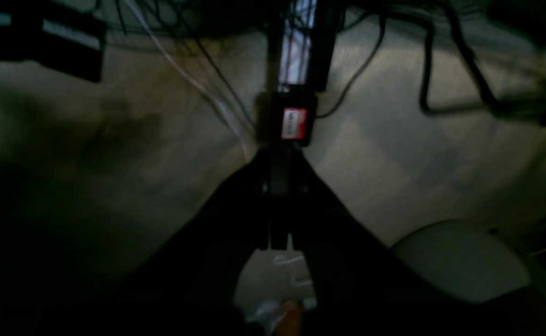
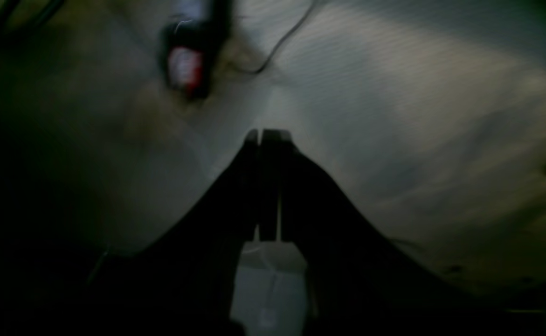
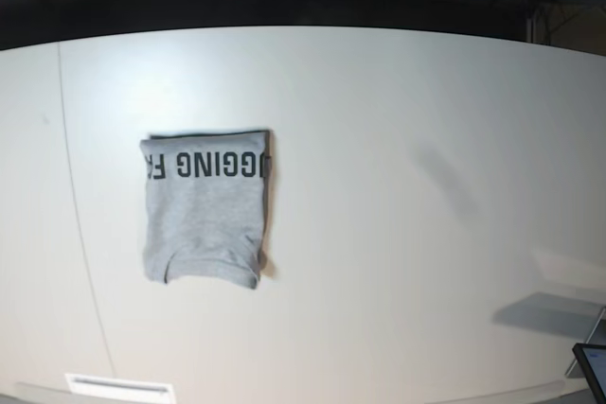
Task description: Fold the T-shirt properly
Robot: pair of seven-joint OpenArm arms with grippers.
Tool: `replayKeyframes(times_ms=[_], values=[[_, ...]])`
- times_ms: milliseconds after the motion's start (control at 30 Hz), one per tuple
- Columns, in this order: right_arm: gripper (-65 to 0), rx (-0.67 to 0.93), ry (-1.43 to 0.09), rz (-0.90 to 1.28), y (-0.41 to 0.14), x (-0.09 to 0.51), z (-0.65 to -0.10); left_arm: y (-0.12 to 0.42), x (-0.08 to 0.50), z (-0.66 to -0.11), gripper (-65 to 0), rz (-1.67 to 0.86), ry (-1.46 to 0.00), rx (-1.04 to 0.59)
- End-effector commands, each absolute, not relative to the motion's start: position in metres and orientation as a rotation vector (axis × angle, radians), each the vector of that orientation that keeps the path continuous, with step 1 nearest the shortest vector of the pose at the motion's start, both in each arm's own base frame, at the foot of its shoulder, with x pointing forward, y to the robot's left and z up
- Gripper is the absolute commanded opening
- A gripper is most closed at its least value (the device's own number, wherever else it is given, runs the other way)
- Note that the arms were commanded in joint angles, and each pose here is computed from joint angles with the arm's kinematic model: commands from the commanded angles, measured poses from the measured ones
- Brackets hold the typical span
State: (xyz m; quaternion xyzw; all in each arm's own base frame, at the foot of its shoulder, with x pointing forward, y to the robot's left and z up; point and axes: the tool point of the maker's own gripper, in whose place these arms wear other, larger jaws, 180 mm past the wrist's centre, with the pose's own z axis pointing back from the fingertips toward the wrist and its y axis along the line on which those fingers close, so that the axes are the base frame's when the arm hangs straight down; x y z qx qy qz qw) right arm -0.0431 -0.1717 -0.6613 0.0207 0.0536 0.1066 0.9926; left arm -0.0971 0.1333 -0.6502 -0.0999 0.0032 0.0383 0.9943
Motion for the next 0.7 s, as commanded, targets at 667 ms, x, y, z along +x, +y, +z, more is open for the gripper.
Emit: replayKeyframes(times_ms=[667], values=[[-64.1,0.054,0.119,0.187,-0.163,-0.041,-0.662,0.104,-0.063,-0.657,-65.0,0.048,0.049,-0.237]])
